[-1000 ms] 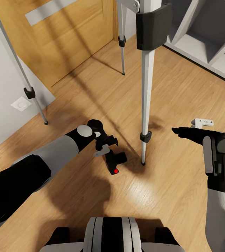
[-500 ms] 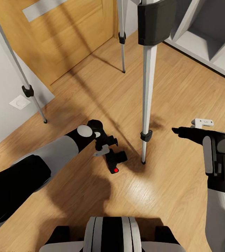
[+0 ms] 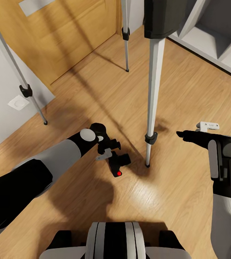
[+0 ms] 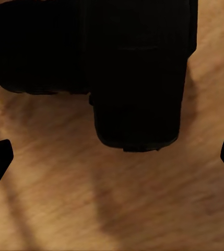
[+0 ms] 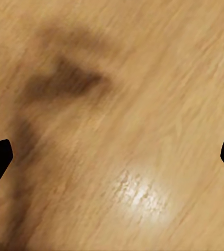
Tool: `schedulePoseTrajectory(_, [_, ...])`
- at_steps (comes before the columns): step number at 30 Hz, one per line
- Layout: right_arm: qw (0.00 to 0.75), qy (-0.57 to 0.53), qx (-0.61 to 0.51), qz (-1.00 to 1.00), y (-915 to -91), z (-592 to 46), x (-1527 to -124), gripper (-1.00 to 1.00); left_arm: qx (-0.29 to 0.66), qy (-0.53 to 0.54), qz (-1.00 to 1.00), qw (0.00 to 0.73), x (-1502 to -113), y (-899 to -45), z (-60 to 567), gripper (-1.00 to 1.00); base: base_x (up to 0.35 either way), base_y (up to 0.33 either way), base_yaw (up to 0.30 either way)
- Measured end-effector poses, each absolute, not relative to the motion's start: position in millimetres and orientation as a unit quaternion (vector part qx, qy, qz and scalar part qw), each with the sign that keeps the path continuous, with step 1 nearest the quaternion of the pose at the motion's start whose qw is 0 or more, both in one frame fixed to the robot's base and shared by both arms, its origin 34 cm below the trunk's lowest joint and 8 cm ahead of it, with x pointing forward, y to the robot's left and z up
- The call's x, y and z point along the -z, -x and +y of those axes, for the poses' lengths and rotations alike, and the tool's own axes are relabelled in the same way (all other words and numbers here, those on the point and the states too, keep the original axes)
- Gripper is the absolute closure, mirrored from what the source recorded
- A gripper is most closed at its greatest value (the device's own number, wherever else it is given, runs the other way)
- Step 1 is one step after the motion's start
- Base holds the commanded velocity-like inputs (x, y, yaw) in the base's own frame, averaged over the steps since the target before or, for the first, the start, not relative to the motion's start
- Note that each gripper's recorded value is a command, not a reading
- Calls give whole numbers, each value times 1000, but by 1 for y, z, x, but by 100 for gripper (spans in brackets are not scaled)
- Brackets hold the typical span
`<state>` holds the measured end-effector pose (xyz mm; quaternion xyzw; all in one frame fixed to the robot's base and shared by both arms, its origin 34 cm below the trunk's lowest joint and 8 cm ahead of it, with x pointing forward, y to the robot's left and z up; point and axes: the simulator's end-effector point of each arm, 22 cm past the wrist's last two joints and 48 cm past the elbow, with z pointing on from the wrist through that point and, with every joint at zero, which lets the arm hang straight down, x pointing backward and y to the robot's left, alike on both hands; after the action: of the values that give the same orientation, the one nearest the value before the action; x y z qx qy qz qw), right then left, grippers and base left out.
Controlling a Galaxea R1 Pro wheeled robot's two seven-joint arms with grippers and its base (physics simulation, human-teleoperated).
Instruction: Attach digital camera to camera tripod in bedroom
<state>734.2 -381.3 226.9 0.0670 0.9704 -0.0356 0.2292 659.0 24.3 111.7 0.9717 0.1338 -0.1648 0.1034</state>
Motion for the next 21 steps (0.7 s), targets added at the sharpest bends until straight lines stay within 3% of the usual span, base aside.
schedulePoseTrajectory(21, [227, -67, 35, 971, -733, -381, -224, -100, 161, -971, 131, 118, -112, -661, 14, -100, 0, 0, 0])
